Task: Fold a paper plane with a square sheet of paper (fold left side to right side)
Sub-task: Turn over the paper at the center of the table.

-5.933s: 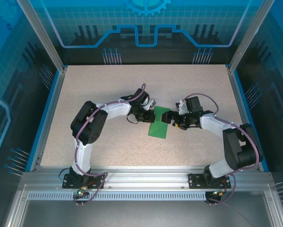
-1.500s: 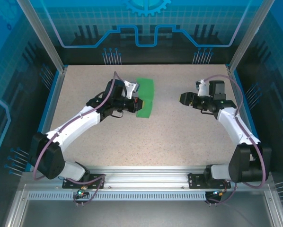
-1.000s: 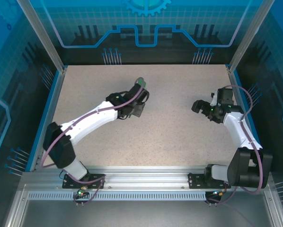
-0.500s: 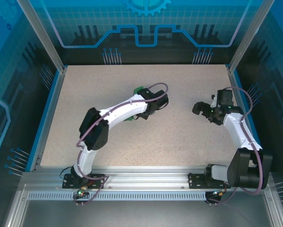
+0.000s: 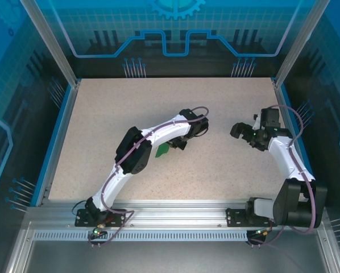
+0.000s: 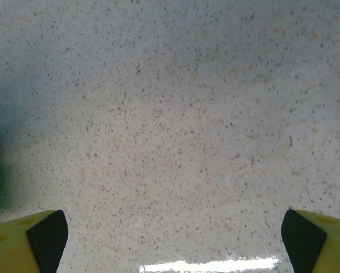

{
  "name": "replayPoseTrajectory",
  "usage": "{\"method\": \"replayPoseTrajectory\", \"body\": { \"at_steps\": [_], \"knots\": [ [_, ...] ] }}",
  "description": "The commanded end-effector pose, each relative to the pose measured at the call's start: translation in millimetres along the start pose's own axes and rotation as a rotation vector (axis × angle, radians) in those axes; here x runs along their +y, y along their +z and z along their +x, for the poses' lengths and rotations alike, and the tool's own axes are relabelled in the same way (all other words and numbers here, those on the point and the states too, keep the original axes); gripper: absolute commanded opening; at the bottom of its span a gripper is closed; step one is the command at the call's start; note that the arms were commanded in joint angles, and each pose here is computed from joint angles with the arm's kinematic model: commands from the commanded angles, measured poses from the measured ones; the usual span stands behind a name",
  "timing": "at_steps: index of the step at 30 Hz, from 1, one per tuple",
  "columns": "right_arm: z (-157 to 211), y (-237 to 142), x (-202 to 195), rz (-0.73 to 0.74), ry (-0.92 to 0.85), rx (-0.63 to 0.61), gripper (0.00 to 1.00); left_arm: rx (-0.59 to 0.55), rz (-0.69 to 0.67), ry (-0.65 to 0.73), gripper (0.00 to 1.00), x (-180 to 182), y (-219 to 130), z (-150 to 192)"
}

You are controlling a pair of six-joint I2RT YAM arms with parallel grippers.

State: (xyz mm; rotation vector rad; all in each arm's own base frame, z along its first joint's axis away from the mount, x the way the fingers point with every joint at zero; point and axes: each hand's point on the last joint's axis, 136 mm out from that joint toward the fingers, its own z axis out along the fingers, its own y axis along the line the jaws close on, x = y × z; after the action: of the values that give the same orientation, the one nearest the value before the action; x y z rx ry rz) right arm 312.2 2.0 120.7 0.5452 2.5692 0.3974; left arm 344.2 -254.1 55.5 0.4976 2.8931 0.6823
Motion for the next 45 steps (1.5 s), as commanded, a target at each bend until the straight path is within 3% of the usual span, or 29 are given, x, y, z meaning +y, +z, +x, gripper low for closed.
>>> {"method": "replayPoseTrajectory", "body": {
  "at_steps": [1,9,16,25,32,45],
  "knots": [
    [9.6,-3.1,-4.3,-0.008,0.029,0.024,1.00,0.084,0.103,0.049,0.15,-21.9,1.3,8.5],
    [14.8,-3.8,-4.7,-0.012,0.033,0.033,1.00,0.120,0.401,0.004,0.27,-52.6,-11.4,-3.2],
    [18.6,-1.9,-4.8,-0.015,0.034,0.047,1.00,0.107,0.826,-0.047,0.49,-82.3,-51.0,-23.1],
    [21.0,1.2,-4.1,-0.026,0.029,0.061,1.00,0.007,1.241,-0.160,0.74,-62.1,-102.1,-48.2],
    [20.0,3.5,-2.8,-0.033,0.026,0.066,1.00,-0.073,1.334,-0.182,0.85,-39.1,-120.5,-55.6],
    [15.7,3.8,10.9,-0.098,0.024,0.061,1.00,-0.368,1.245,-0.378,0.96,35.8,-112.5,-61.3]
  ]
}}
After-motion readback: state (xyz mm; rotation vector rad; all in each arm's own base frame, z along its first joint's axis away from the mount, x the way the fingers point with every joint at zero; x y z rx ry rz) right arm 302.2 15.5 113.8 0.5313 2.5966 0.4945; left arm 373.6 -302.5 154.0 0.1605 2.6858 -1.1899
